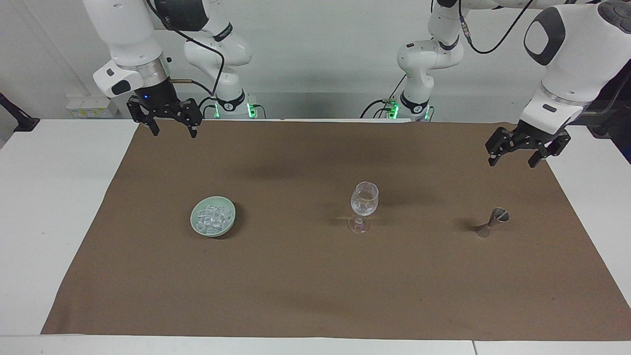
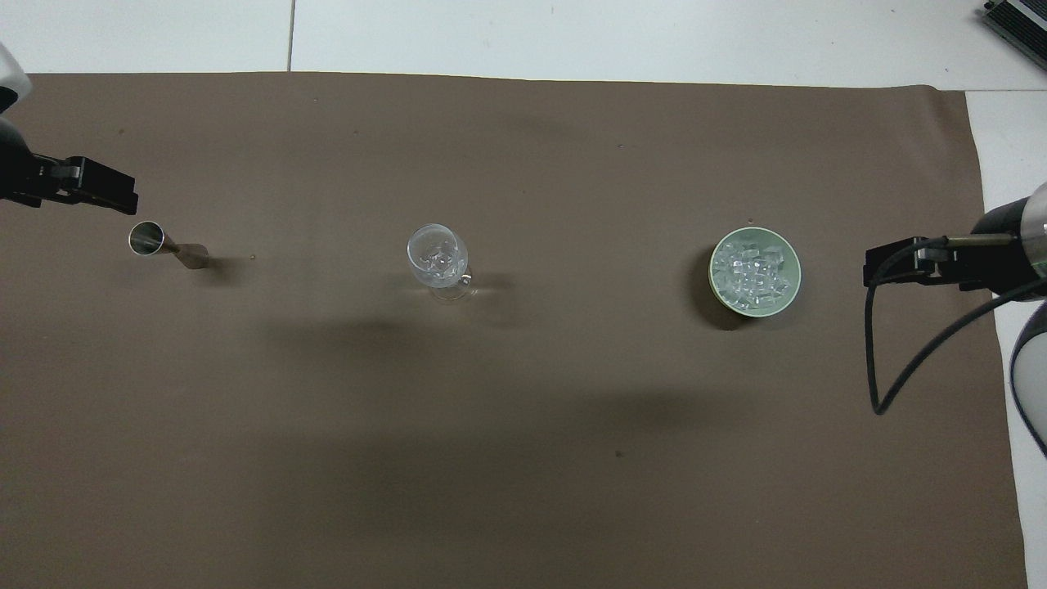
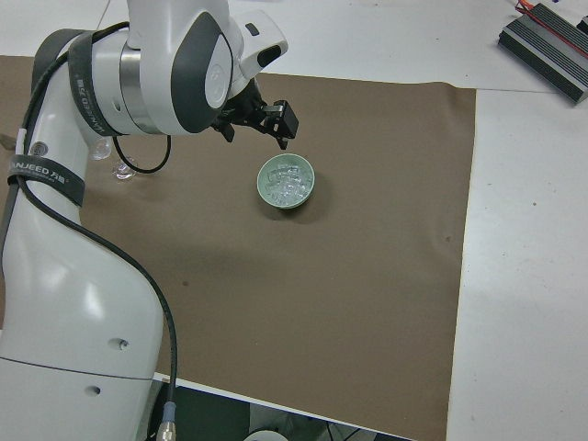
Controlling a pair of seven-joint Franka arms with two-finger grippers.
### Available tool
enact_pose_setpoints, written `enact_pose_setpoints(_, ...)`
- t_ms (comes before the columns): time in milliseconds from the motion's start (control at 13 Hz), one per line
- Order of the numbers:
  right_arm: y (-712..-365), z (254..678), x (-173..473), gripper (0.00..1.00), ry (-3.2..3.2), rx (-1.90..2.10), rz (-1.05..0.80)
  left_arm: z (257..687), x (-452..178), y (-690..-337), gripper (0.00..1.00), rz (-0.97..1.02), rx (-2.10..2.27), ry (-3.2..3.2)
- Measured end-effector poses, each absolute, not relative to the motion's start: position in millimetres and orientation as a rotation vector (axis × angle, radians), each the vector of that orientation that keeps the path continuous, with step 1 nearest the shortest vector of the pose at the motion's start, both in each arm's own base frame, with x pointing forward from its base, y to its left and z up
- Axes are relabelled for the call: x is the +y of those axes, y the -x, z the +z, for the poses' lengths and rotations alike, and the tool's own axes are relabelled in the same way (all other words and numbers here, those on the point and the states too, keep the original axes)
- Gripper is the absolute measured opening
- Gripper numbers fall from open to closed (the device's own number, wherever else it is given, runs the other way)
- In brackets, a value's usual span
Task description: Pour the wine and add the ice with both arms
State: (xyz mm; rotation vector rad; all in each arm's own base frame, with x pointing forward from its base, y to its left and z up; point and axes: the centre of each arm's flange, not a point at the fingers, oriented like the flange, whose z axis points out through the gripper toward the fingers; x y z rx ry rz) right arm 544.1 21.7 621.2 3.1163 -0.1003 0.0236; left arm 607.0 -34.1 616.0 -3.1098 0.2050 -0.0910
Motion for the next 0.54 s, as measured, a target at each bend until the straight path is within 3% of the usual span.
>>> enact_pose_setpoints(538,-548.2,621.9,23.5,1.0,-3.116,-0.096,0.014,615.6,-33.8,-607.2,1.0,-0.09,0.204,3.11)
